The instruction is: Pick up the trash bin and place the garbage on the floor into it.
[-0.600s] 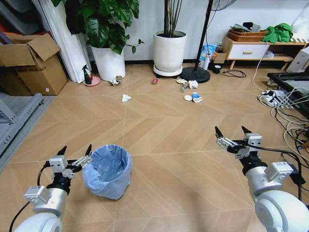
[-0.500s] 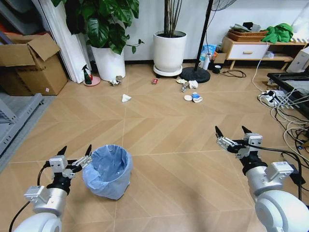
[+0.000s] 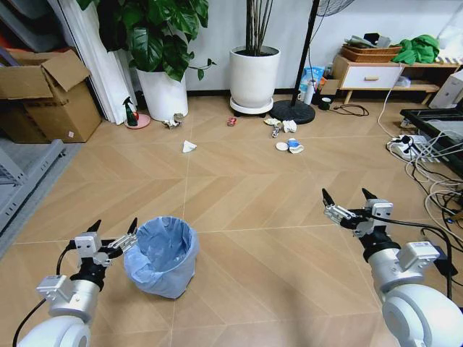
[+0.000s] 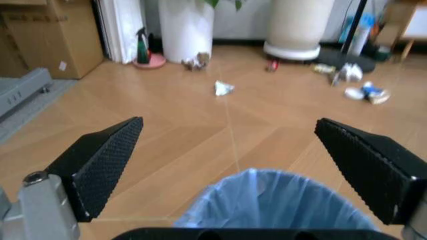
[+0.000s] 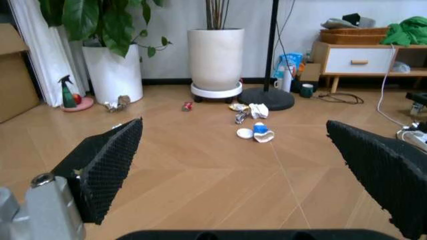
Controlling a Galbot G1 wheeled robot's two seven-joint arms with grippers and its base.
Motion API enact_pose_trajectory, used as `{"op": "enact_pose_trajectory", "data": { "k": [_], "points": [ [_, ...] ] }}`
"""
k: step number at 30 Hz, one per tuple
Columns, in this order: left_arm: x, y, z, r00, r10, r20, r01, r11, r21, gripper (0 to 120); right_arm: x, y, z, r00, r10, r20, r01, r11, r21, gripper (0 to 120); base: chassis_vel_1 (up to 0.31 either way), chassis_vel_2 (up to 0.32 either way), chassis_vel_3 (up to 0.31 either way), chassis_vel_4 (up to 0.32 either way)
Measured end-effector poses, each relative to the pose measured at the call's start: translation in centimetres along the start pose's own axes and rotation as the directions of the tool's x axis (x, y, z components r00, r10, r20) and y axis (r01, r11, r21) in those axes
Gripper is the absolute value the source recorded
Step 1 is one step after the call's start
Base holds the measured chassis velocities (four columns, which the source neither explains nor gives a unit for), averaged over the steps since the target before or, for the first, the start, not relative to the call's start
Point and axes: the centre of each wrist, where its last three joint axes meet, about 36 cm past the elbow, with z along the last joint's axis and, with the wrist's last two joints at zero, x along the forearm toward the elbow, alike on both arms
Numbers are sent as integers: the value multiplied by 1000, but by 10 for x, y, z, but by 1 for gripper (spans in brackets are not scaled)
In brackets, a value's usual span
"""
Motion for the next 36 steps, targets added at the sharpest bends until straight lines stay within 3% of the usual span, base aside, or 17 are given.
{"op": "enact_pose_trajectory", "data": {
  "k": [3, 8, 11, 15, 26, 30, 36],
  "points": [
    [-11, 11, -10, 996, -9, -90, 6, 999, -34, 100, 1, 0, 1, 1000, -2, -7, 2, 1000, 0, 100, 0, 0, 0, 0],
    [-19, 16, -19, 987, 3, -158, -8, 999, -32, 100, 2, -1, 1, 1000, -4, -11, 4, 1000, 1, 100, 0, 0, 0, 0],
    [-23, 19, -25, 968, 14, -251, -20, 1000, -21, 100, 2, -1, 1, 1000, -5, -12, 5, 1000, 0, 100, 0, 0, 0, 0],
    [-29, 23, -30, 947, 20, -320, -22, 1000, -4, 100, 2, -2, 1, 1000, -10, -17, 10, 1000, 5, 100, 0, 0, 0, 0],
    [-46, 29, -32, 919, 48, -391, -24, 997, 67, 100, -1, -4, 2, 999, -25, -31, 25, 1000, 9, 100, 0, 0, 0, 0],
    [-69, 28, -24, 895, 68, -440, -31, 995, 92, 100, -1, -4, 2, 999, -29, -35, 30, 1000, 9, 100, 0, 0, 0, 0],
    [-98, 31, -15, 882, 70, -467, -29, 995, 95, 100, -1, -5, 3, 999, -29, -39, 29, 999, 13, 100, 0, 0, 0, 0]
  ]
}}
